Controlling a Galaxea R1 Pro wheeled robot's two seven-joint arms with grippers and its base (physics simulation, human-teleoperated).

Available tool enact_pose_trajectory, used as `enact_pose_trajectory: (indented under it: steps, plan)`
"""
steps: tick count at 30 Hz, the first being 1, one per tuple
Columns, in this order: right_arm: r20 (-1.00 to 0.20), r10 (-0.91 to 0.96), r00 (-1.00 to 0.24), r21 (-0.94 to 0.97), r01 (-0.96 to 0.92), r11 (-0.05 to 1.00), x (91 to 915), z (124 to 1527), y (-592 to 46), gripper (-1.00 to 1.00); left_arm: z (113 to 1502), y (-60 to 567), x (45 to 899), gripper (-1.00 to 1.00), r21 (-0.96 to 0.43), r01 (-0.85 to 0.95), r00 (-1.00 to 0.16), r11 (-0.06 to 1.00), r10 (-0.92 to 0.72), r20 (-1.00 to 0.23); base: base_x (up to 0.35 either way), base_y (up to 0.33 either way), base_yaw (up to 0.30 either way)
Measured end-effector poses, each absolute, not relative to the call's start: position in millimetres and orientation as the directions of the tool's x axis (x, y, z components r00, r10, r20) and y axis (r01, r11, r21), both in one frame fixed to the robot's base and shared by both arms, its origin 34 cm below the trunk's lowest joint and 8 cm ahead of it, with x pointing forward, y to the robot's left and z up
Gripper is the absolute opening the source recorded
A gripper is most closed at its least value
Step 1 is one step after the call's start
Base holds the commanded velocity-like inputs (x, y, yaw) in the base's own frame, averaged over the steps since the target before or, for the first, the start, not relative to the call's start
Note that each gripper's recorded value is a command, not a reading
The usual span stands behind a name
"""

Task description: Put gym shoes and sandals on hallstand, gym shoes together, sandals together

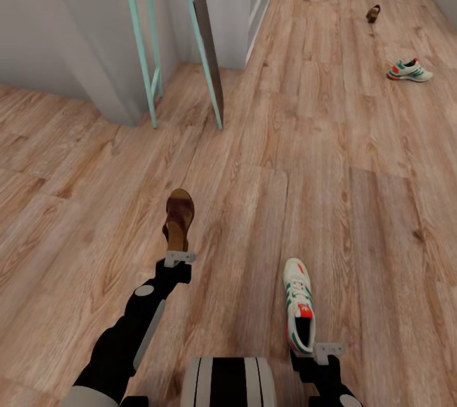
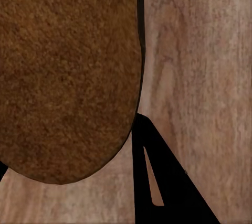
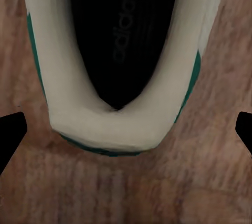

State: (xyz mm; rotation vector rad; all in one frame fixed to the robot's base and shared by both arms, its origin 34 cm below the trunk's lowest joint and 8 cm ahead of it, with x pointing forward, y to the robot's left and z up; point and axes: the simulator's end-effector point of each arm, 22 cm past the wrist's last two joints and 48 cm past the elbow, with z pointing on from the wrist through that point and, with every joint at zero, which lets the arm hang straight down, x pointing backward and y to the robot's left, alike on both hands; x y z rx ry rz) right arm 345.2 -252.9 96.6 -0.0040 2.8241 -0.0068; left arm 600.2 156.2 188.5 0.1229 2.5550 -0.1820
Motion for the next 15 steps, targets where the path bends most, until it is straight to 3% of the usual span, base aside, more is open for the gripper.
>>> enact_pose_trajectory:
  steps: [5, 15]
  plan:
    - [-0.313, -0.003, -0.95, -0.005, -0.002, 1.0, 345.8, 96.7, -252.7, 1.0, 188.7, 156.1, 600.4, -1.0, -0.104, 0.127, -0.833, 0.986, 0.05, -0.551, 0.222, 0.034, 0.0]
    - [-0.313, -0.002, -0.95, -0.006, 0.0, 1.0, 346.0, 96.6, -253.5, 1.0, 188.5, 156.3, 600.5, -1.0, -0.103, 0.127, -0.833, 0.986, 0.049, -0.551, 0.036, 0.005, 0.0]
